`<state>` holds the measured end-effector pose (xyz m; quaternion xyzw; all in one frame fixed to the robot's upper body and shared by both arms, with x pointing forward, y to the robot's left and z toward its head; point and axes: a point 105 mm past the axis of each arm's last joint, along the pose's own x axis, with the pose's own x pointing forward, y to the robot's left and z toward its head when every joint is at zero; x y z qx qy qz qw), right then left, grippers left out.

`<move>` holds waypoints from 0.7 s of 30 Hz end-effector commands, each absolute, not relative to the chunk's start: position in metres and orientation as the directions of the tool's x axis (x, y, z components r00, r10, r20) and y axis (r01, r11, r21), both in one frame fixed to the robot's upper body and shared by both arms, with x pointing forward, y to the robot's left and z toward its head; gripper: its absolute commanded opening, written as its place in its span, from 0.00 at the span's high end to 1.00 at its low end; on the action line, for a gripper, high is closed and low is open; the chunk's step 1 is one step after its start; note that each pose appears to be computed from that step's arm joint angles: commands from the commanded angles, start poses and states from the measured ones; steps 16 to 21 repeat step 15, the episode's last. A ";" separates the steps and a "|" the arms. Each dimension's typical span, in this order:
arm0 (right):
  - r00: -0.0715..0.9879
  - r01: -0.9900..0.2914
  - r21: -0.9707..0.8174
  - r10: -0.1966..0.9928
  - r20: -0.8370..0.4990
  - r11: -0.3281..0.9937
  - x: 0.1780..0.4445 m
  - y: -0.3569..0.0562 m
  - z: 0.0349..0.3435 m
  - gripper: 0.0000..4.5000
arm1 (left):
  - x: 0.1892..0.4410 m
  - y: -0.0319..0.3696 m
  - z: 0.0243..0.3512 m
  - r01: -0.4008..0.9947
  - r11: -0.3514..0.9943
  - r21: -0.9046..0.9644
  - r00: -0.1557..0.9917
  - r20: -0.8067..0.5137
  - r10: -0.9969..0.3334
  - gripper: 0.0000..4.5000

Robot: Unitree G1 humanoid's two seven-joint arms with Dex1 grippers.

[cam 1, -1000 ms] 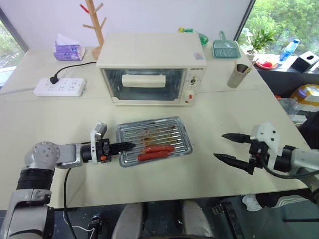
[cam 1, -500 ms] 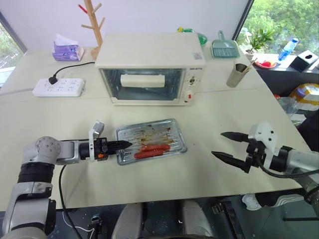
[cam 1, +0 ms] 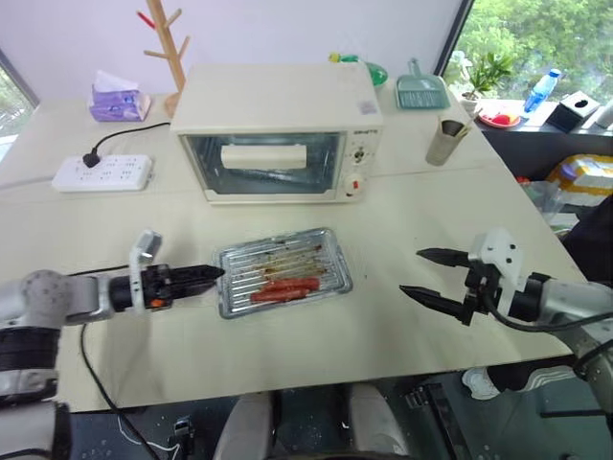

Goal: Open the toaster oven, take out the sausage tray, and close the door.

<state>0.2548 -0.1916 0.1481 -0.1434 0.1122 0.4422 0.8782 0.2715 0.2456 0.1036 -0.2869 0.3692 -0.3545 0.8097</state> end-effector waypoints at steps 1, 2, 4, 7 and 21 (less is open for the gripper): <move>0.575 -0.818 -0.186 0.761 -0.300 0.545 0.259 -0.190 0.160 0.13 | 0.265 0.270 0.126 0.554 0.692 -0.463 0.528 -0.448 -0.721 0.00; 0.570 -0.821 -0.179 0.766 -0.298 0.542 0.260 -0.191 0.162 0.13 | 0.262 0.273 0.136 0.610 0.693 -0.384 0.532 -0.450 -0.717 0.00; 0.561 -0.827 -0.148 0.777 -0.285 0.542 0.263 -0.191 0.167 0.13 | 0.254 0.271 0.158 0.714 0.653 -0.252 0.523 -0.429 -0.737 0.00; 0.535 -0.841 -0.091 0.797 -0.279 0.533 0.266 -0.191 0.175 0.13 | 0.245 0.263 0.186 0.806 0.585 -0.089 0.508 -0.404 -0.761 0.00; 0.388 -0.914 -0.019 0.857 -0.341 0.406 0.258 -0.185 0.186 0.13 | 0.236 0.250 0.224 0.875 0.472 0.104 0.469 -0.421 -0.777 0.00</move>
